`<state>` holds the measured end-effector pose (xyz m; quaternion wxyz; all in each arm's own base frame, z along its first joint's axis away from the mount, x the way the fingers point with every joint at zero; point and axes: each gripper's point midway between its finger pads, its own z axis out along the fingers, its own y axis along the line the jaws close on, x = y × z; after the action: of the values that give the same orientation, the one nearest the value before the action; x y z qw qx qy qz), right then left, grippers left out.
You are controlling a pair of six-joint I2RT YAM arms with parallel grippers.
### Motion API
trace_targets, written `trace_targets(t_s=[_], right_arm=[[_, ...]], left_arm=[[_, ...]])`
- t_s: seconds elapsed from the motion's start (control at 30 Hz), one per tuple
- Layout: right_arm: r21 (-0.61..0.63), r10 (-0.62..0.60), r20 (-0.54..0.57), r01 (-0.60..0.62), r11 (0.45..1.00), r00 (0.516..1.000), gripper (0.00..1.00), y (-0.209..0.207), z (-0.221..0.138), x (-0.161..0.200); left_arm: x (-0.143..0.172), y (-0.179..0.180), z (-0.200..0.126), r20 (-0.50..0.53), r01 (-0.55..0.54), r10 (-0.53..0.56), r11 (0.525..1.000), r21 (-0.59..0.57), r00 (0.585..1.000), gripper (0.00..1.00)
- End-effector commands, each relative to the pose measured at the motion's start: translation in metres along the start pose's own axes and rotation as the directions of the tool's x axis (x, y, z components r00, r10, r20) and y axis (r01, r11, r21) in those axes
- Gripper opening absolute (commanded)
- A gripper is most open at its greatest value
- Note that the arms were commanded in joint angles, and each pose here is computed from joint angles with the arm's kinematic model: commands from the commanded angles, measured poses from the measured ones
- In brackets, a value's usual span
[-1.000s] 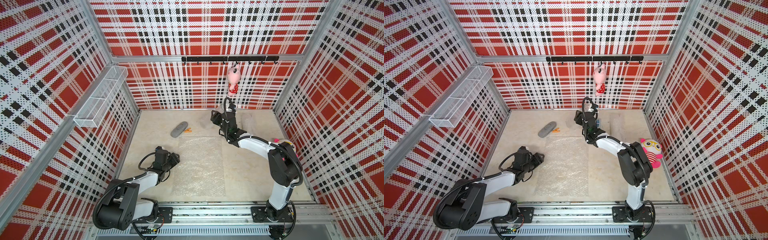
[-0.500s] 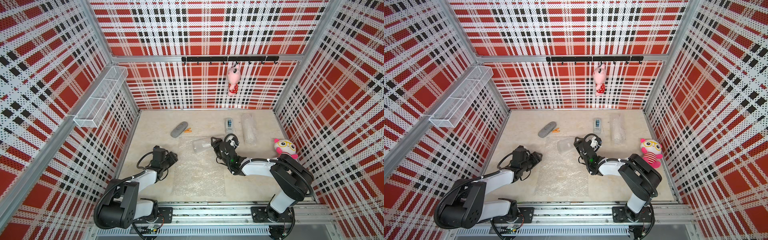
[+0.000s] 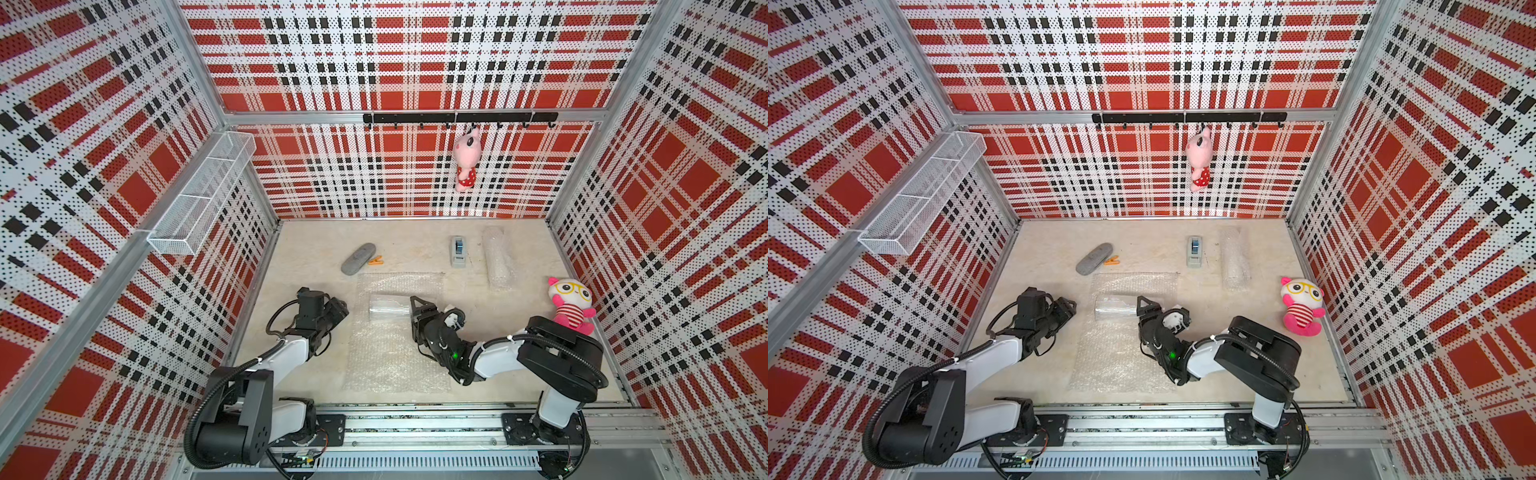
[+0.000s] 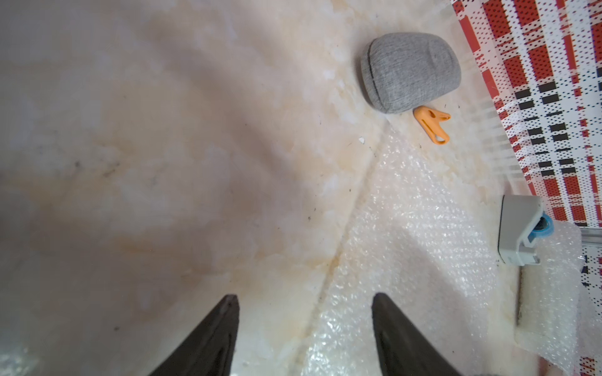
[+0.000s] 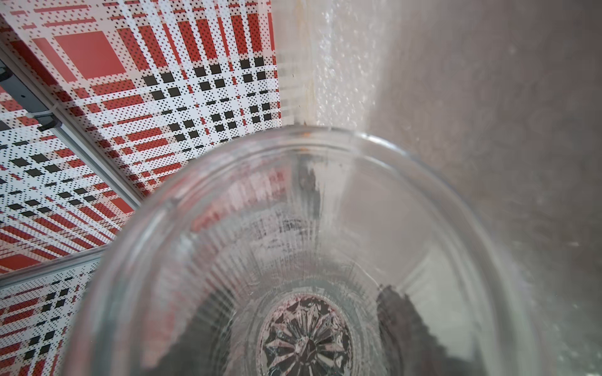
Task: Wrap vases in bubble wrap
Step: Place the vase in bubble wrap.
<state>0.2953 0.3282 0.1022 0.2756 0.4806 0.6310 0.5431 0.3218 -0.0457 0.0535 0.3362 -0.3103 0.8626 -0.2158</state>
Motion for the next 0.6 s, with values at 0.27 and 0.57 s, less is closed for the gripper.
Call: trace_targets(t_s=[0.27,0.57], right_arm=[[0.087,0.179,0.038,-0.182,0.979,0.983,0.23,-0.036,0.0,-0.003],[0.19,0.177,-0.004,-0.173,0.967,0.984,0.77,-0.053,-0.003,0.005]], left_arm=[[0.004,-0.003,-0.007,0.004,-0.014,0.014,1.0,-0.003,1.0,0.68],[-0.003,-0.018,-0.007,0.014,-0.034,0.034,0.999,0.028,0.999,0.7]])
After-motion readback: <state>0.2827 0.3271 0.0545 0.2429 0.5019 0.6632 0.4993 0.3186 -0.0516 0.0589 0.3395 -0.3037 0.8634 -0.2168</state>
